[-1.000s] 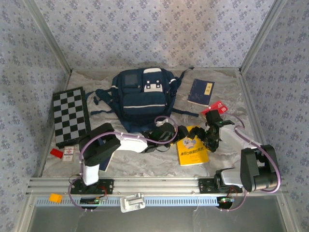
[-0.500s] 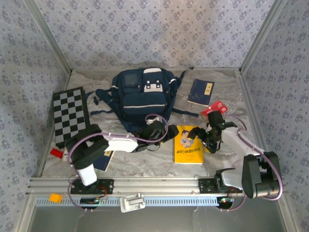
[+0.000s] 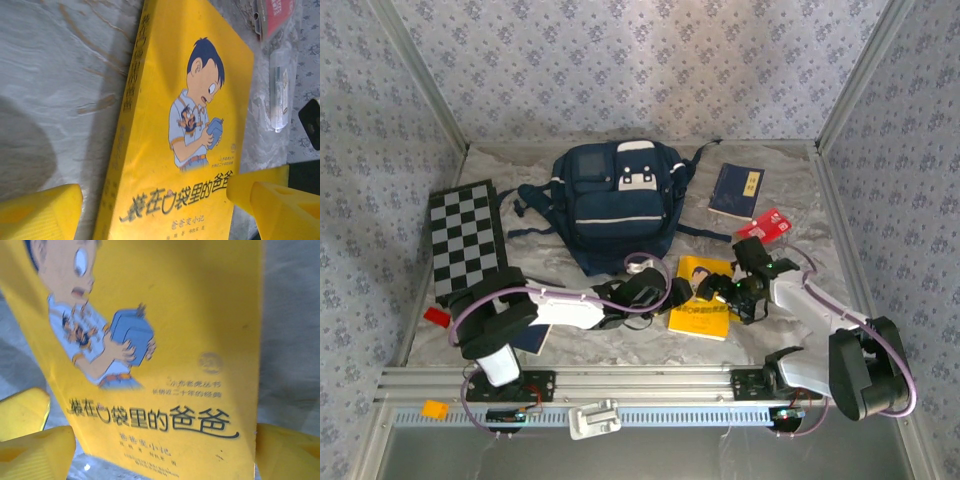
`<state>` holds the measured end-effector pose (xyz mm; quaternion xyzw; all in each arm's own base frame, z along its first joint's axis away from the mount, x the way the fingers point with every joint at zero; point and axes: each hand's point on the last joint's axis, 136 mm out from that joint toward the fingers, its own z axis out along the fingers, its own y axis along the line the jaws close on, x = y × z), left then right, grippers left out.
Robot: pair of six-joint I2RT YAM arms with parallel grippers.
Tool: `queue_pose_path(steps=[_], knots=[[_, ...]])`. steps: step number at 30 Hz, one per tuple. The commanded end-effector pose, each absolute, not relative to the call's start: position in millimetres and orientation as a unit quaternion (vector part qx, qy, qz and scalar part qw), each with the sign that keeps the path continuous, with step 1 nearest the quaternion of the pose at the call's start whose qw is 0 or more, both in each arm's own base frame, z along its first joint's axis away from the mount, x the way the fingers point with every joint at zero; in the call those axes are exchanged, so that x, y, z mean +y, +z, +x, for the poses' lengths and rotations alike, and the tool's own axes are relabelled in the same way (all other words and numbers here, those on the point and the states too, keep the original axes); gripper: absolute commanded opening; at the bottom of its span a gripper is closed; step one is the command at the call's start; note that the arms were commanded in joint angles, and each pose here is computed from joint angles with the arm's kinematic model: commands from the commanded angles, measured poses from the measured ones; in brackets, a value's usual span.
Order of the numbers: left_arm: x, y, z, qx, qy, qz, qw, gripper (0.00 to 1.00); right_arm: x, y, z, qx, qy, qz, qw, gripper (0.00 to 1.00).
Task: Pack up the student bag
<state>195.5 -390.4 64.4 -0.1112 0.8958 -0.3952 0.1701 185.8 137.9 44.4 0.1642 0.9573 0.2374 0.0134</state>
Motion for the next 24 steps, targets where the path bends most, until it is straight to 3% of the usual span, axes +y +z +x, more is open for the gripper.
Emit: queue_pose_path(steps=[1,6,12,24], knots=[[-373.6,71.0,202.2,0.906,-0.369,-0.096,0.185,0.86,158.8,53.7,188.7,0.946,0.284,0.155,0.008,0.91],[-366.8,70.9,205.8,0.914,-0.358,-0.067,0.180,0.79,123.2,50.8,196.2,0.951,0.254,0.173,0.026,0.84],[-375.7,72.8,206.6,0.921,-0.357,-0.002,0.158,0.74,121.2,44.0,201.4,0.943,0.289,0.157,0.036,0.75],[-396.5,62.8,210.4,0.919,-0.367,0.017,0.146,0.70,124.3,33.9,204.1,0.936,0.310,0.164,0.040,0.68]])
